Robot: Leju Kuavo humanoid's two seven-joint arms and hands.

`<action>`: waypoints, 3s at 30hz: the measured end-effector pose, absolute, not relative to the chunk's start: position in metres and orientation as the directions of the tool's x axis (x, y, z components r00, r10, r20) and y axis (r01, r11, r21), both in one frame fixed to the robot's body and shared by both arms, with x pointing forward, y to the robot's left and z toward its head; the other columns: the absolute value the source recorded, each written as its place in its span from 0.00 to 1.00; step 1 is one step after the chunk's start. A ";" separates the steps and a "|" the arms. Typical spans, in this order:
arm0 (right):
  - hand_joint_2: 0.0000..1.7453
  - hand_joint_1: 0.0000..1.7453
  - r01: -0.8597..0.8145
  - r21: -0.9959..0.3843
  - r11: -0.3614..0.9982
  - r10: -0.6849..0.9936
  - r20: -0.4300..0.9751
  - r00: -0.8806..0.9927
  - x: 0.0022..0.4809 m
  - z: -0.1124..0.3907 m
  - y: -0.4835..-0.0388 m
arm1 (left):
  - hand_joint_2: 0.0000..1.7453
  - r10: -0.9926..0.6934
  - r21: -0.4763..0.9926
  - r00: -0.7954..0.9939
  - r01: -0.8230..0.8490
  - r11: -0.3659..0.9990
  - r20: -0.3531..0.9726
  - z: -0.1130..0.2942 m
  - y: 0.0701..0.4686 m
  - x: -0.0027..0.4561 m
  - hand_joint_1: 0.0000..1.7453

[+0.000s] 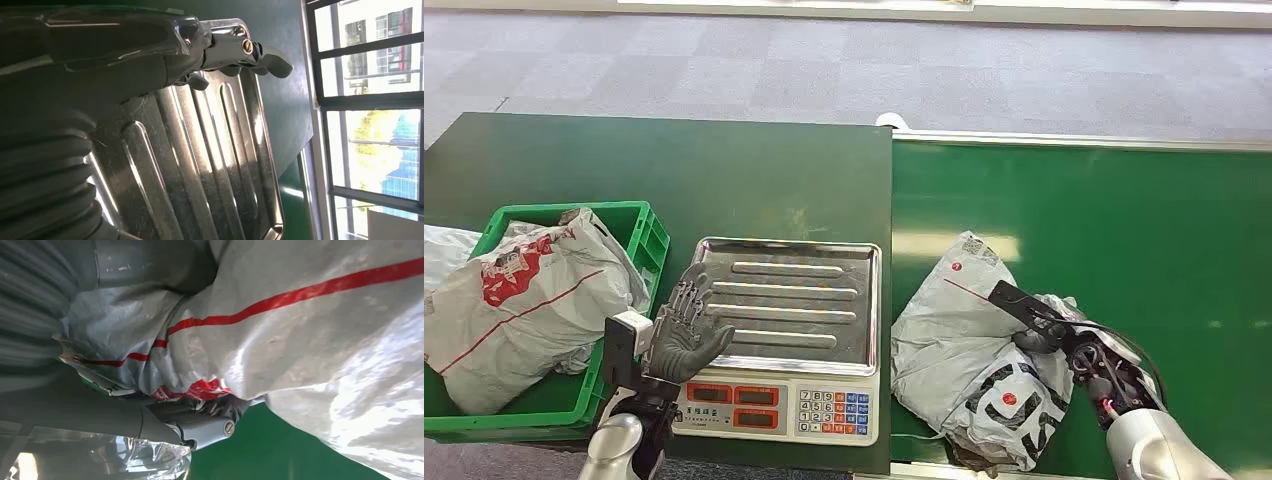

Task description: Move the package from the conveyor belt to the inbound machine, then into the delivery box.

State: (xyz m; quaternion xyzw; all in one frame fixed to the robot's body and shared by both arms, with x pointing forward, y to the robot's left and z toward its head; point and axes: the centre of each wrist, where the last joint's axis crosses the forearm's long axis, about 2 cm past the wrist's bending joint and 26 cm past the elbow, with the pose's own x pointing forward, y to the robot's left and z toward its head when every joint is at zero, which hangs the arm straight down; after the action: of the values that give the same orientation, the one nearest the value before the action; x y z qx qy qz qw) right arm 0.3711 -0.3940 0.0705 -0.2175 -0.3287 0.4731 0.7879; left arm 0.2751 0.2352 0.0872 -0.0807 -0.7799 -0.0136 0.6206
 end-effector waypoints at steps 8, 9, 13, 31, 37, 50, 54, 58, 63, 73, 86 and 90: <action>1.00 1.00 -0.584 -0.672 0.454 0.891 0.339 0.302 0.375 0.074 -0.394 | 1.00 0.108 -0.080 -0.223 0.130 0.988 0.969 0.088 0.237 0.270 0.00; 1.00 1.00 -0.584 -0.673 0.454 0.891 0.341 0.301 0.375 0.074 -0.393 | 1.00 0.109 -0.081 -0.224 0.130 0.988 0.969 0.088 0.237 0.270 0.00; 1.00 1.00 -0.584 -0.673 0.454 0.891 0.343 0.298 0.375 0.074 -0.392 | 1.00 0.110 -0.082 -0.226 0.129 0.988 0.968 0.089 0.238 0.269 0.00; 1.00 1.00 -0.153 -0.772 0.617 0.786 0.595 0.166 0.391 0.101 -0.388 | 1.00 0.112 -0.094 -0.241 0.086 0.992 0.964 0.087 0.248 0.242 0.00; 1.00 1.00 0.035 -0.684 0.729 0.683 0.730 0.025 0.394 0.122 -0.389 | 1.00 0.114 -0.097 -0.269 0.076 0.992 0.956 0.087 0.251 0.241 0.00; 1.00 1.00 0.358 -0.593 0.722 0.692 0.633 -0.347 0.367 0.156 -0.381 | 1.00 0.058 -0.069 -0.405 -0.012 0.998 0.913 0.091 0.254 0.245 0.00; 1.00 1.00 0.427 -0.569 0.703 0.711 0.549 -0.440 0.358 0.171 -0.369 | 1.00 -0.082 0.003 -0.535 -0.147 0.989 0.841 0.100 0.252 0.247 0.00; 1.00 1.00 0.452 -0.530 0.718 0.693 0.481 -0.538 0.352 0.187 -0.352 | 1.00 -0.134 0.008 -0.618 -0.203 0.979 0.774 0.119 0.242 0.250 0.00; 1.00 1.00 0.428 -0.512 0.744 0.653 0.424 -0.627 0.346 0.195 -0.332 | 1.00 -0.085 -0.026 -0.669 -0.155 0.988 0.738 0.135 0.231 0.251 0.00; 1.00 1.00 0.409 -0.505 0.760 0.628 0.406 -0.664 0.341 0.199 -0.319 | 1.00 -0.066 -0.028 -0.698 -0.122 0.992 0.713 0.143 0.226 0.250 0.00; 1.00 1.00 0.391 -0.498 0.774 0.602 0.385 -0.700 0.344 0.204 -0.308 | 1.00 -0.052 -0.034 -0.711 -0.106 0.994 0.702 0.148 0.224 0.255 0.00; 1.00 1.00 0.343 -0.481 0.807 0.542 0.369 -0.755 0.358 0.220 -0.282 | 1.00 -0.020 -0.048 -0.732 -0.072 0.996 0.681 0.157 0.220 0.264 0.00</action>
State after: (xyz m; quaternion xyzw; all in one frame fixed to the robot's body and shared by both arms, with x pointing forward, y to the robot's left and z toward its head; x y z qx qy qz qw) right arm 0.3583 -0.2823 0.2201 -0.2415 -0.9161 0.1958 0.2530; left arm 0.2635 0.2197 0.1566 0.0246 -0.9300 0.0356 0.3651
